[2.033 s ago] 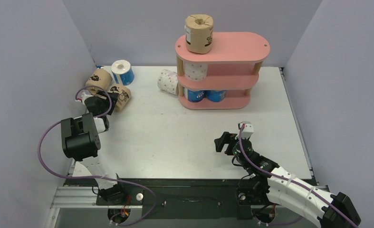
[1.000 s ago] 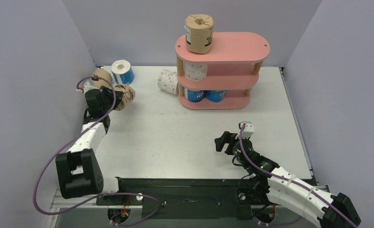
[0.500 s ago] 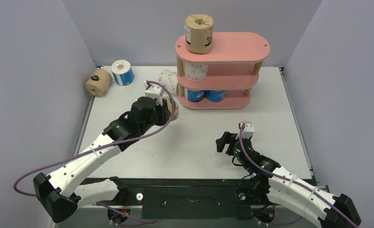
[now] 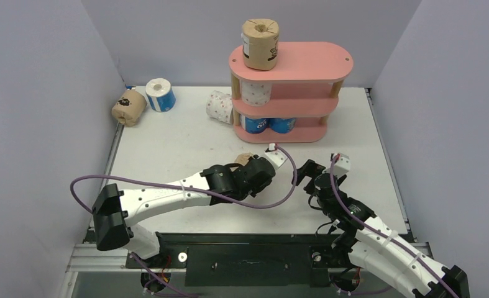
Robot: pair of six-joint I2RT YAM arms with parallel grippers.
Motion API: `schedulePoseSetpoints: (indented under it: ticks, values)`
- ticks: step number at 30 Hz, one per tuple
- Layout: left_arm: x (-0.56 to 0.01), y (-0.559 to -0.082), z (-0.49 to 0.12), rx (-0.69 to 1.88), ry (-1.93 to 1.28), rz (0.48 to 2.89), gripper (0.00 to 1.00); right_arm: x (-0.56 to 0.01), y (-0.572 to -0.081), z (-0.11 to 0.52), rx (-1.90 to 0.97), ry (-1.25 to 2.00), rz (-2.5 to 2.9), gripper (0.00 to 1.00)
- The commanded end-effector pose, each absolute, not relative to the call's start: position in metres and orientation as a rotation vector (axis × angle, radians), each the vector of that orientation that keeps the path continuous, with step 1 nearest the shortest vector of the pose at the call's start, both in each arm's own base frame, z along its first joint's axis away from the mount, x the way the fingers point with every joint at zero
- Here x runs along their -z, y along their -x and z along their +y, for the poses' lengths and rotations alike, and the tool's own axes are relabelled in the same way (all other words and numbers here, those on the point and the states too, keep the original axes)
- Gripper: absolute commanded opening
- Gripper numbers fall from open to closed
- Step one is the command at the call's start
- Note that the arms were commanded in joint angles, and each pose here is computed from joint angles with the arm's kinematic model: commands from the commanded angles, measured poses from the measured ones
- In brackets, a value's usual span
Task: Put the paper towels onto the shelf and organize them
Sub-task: Place the paper towel at the center of the board.
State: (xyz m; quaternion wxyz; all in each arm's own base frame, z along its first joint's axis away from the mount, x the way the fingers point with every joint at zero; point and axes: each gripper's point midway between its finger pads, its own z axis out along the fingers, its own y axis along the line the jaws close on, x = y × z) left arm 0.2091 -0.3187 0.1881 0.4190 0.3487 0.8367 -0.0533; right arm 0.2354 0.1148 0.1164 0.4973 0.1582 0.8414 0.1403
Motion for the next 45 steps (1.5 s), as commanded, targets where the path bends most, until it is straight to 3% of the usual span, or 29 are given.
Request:
schedulePoseSetpoints:
  ticks: [1, 12, 23, 27, 30, 35, 38, 45]
  values:
    - [-0.205, -0.215, -0.335, 0.092, -0.927, 2.019, 0.18, -0.123, -0.241, 0.103, -0.402, -0.474, 2.001, 1.00]
    - [-0.152, -0.194, -0.364, 0.088, -1.155, 2.083, 0.23, -0.118, -0.240, 0.091, -0.344, -0.481, 2.008, 0.99]
    - [-0.133, -0.190, -0.377, 0.082, -1.211, 2.099, 0.31, -0.119, -0.241, 0.089, -0.320, -0.471, 2.007, 0.98]
    - [-0.132, -0.187, -0.381, 0.111, -1.213, 2.105, 0.44, -0.120, -0.241, 0.087, -0.312, -0.467, 2.004, 0.98]
    - [-0.135, -0.186, -0.384, 0.139, -1.201, 2.100, 0.63, -0.120, -0.241, 0.086, -0.304, -0.467, 2.005, 0.98]
    - [-0.157, -0.186, -0.383, 0.192, -1.133, 2.085, 0.79, -0.126, -0.241, 0.084, -0.299, -0.468, 2.000, 0.98]
    - [-0.182, -0.187, -0.377, 0.224, -1.054, 2.060, 0.99, -0.133, -0.240, 0.087, -0.316, -0.444, 1.998, 0.99]
    - [-0.252, -0.208, -0.321, 0.359, -0.577, 1.956, 0.96, -0.155, -0.243, 0.119, -0.439, -0.307, 2.058, 1.00]
